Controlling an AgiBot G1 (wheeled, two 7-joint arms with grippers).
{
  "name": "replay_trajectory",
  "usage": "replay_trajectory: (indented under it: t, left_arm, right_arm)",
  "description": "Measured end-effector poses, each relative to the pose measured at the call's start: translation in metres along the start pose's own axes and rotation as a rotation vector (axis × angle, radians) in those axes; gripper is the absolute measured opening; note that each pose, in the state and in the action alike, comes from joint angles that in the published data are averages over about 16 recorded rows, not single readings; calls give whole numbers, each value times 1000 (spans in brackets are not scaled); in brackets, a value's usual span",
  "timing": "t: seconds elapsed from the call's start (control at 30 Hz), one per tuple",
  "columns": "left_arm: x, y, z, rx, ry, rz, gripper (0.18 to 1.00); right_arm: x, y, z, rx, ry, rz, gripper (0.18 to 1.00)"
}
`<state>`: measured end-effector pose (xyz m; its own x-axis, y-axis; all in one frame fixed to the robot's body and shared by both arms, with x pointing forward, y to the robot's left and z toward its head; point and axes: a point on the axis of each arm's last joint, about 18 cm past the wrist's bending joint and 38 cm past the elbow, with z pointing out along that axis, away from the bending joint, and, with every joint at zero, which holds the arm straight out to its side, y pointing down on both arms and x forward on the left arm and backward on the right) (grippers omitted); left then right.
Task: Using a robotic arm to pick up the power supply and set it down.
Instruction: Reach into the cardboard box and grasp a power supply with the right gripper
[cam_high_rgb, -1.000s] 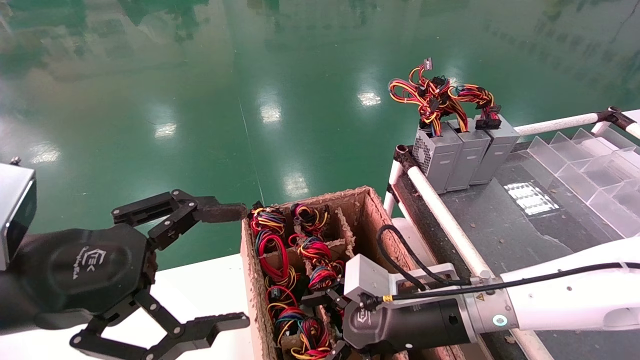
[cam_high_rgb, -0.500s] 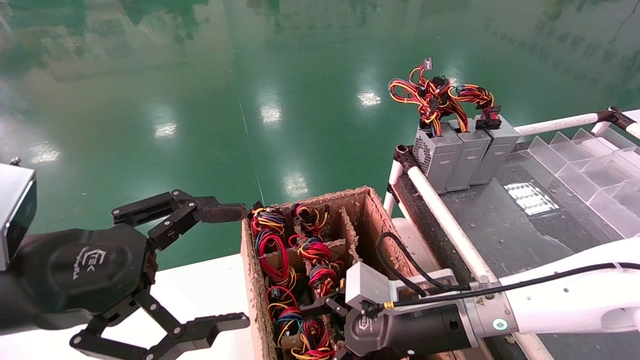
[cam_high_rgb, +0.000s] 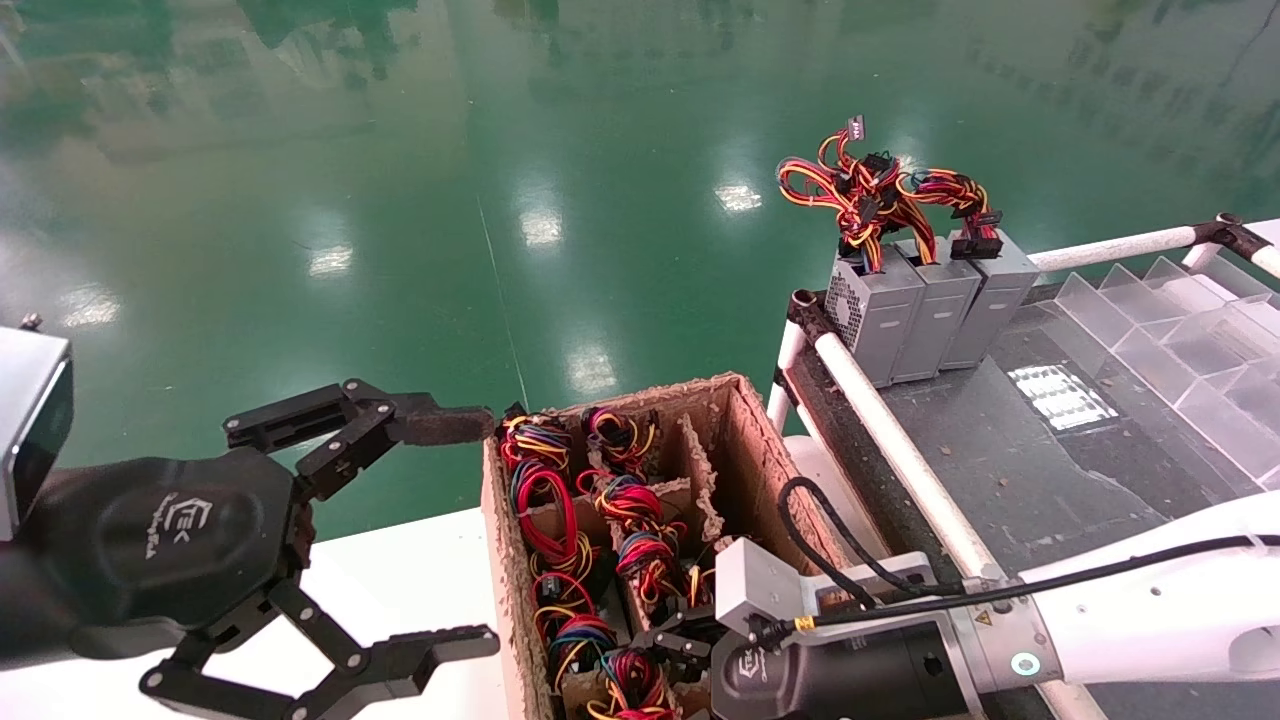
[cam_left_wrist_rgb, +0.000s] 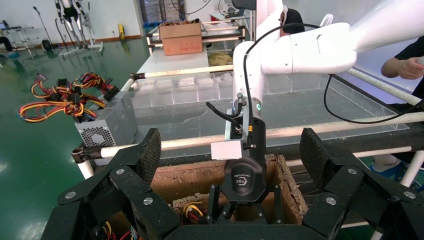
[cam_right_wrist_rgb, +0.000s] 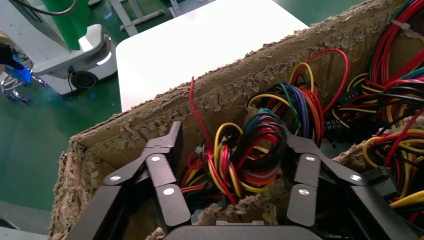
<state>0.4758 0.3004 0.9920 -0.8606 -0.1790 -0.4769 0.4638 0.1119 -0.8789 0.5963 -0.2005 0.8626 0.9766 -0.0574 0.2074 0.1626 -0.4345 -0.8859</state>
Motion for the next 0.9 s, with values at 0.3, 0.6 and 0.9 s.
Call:
replay_trajectory:
  t: [0.3,0.6,0.9]
  left_arm:
    - [0,0,0,0,0,0,1001]
    - [0,0,0,0,0,0,1001]
    - [0,0,0,0,0,0,1001]
  right_arm:
    - [-4,-1,-2,10,-19,0,535]
    - [-13,4,-9,11,-31,2,350]
    - [-20,-2,-23,52,-31,-5,260]
